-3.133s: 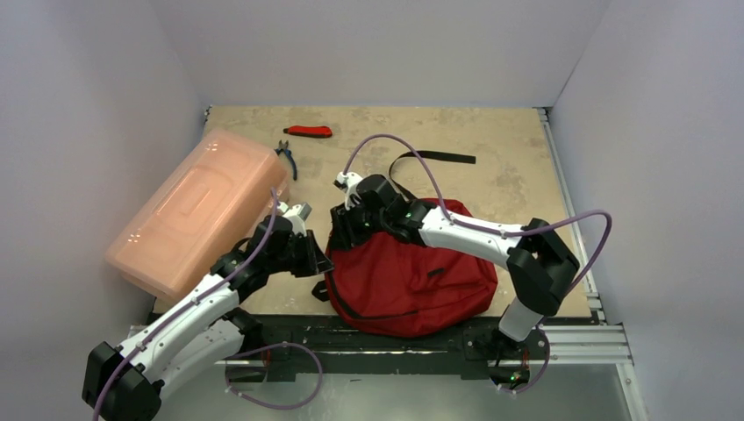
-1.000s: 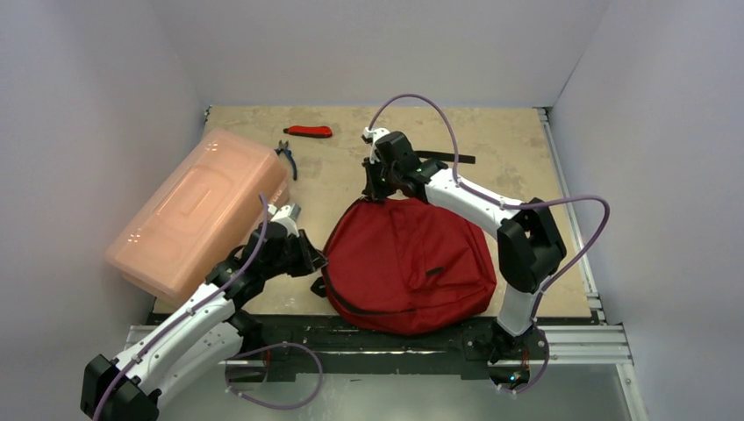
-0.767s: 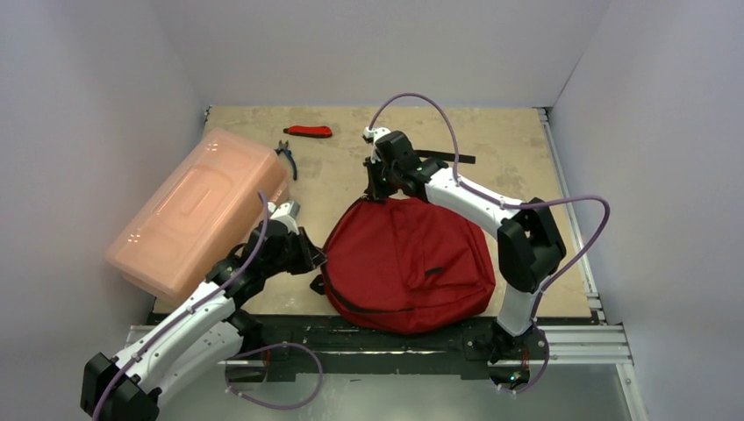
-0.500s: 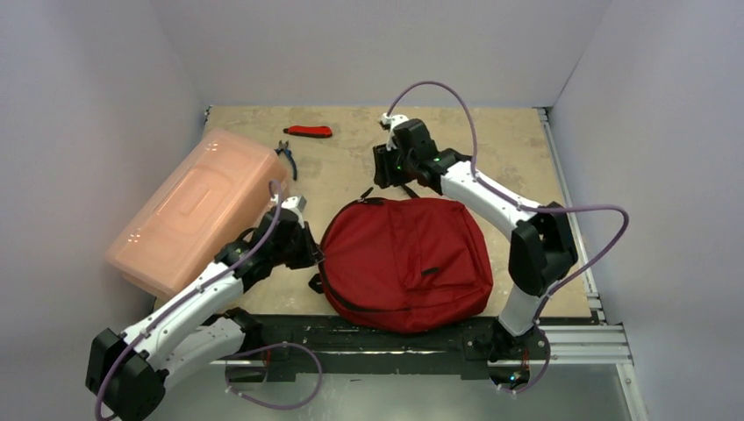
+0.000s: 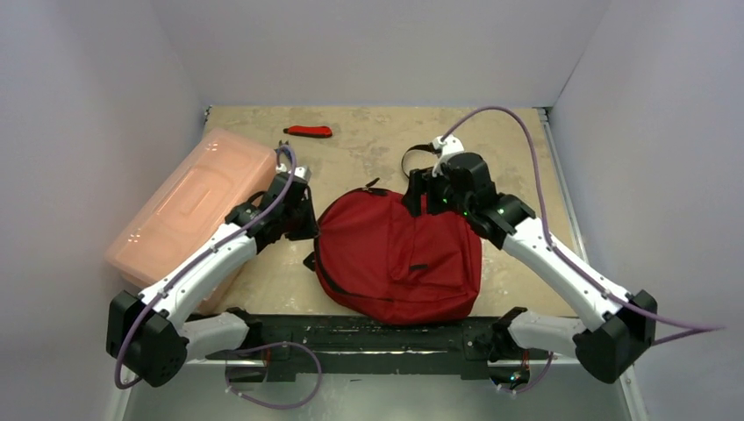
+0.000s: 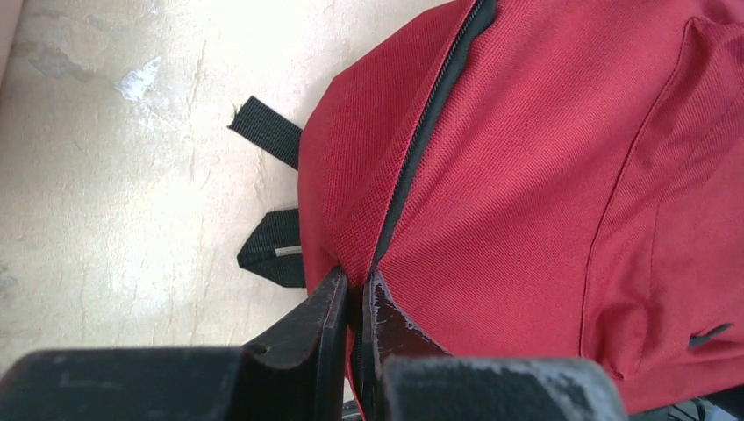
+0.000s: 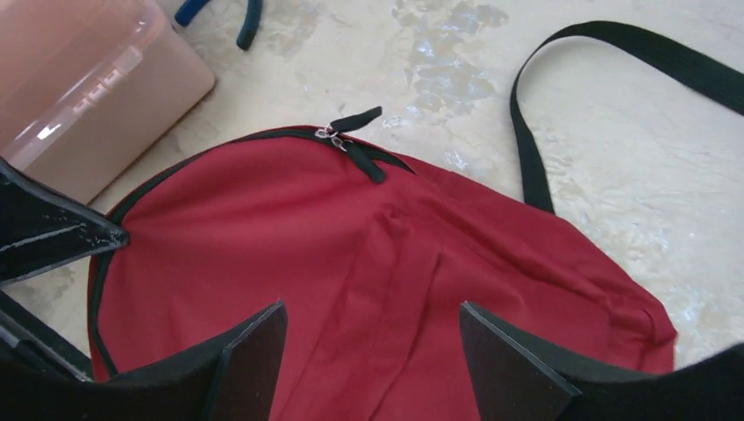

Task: Pack the student bag
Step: Zip the student bag at the center of the board, then reset both arms

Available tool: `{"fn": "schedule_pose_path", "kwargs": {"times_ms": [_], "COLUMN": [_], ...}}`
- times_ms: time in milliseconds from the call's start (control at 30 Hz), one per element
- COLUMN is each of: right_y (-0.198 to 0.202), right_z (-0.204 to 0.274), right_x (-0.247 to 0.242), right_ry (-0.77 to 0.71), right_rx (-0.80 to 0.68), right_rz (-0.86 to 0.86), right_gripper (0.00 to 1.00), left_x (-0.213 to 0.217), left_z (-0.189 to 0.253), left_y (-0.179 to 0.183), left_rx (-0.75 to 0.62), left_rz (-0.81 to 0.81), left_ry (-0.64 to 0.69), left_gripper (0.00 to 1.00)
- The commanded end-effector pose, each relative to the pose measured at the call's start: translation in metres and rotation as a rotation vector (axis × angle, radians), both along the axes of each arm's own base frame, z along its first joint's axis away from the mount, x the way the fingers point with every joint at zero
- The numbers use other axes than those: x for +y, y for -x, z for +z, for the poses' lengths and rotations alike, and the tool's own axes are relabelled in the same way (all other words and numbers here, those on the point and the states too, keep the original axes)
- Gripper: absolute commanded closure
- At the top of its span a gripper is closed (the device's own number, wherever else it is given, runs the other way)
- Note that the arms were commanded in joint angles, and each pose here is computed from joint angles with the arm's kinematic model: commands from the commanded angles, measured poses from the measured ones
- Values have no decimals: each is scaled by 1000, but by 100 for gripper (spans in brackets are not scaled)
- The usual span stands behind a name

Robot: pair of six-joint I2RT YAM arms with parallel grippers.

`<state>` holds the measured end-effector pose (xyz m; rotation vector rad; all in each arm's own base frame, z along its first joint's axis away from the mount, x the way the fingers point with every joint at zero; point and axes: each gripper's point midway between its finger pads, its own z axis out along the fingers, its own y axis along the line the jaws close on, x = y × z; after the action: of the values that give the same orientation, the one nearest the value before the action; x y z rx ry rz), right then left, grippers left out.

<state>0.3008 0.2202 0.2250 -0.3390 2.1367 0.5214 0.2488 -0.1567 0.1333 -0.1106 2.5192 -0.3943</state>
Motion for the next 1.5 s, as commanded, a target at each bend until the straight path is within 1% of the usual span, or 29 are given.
{"fn": "schedule_pose_path", "kwargs": {"times_ms": [0,33,67,100,167,233,267,300,367,400,500,567,633,700,767,867,967,1067,1167,1233,1300,1367,1467], "right_y": [14,17,22,25,31,36,40,46,52,55,70,78,83,83,84,83,76,68,68,76,86,96,111], "right_z": [49,59,71,77,80,74,68,61,43,35,20,10,1,-11,-11,8,45,92,147,187,222,254,284], "right_x": [-28,-35,-42,-47,-49,-39,-28,-15,-3,4,33,55,73,87,97,100,83,50,6,-28,-65,-101,-140], "right_ry": [-86,-96,-111,-117,-125,-109,-116,-130,-108,-82,-6,5,0,-6,-19,-31,-34,-60,-115,-184,-250,-324,-424], "right_rx": [-142,-169,-203,-219,-223,-213,-196,-171,-129,-116,-97,-63,-31,4,13,-9,-87,-205,-330,-414,-492,-562,-632], "right_rz": [-103,-121,-139,-150,-142,-59,9,83,120,127,138,140,139,131,139,138,80,-26,-142,-203,-276,-351,-411], "right_gripper": [22,19,15,11,7,6,5,2,1,1,1,1,1,1,1,1,1,1,1,1,1,1,1], "left_x": [4,5,6,8,9,8,8,7,9,11,27,38,47,55,62,73,91,115,140,156,171,184,197], "left_z": [30,34,37,40,44,47,49,52,60,67,91,108,122,135,145,174,222,278,328,352,369,382,393], "left_y": [-2,1,3,5,9,13,15,16,19,20,25,30,37,46,55,74,97,123,154,172,187,199,210], "left_rx": [-102,-123,-146,-160,-172,-161,-157,-156,-160,-170,-246,-312,-368,-410,-435,-504,-651,-855,-1064,-1177,-1259,-1313,-1363], "left_rz": [-24,-15,-11,-9,-8,-16,-21,-23,-18,-8,39,63,79,88,93,92,97,112,126,148,169,197,224], "left_ry": [42,62,77,87,98,104,110,115,120,119,108,108,112,123,132,158,193,224,239,237,220,199,169], "left_gripper": [90,84,82,81,81,85,85,85,84,82,68,57,50,46,42,36,32,27,22,19,16,15,15]}}
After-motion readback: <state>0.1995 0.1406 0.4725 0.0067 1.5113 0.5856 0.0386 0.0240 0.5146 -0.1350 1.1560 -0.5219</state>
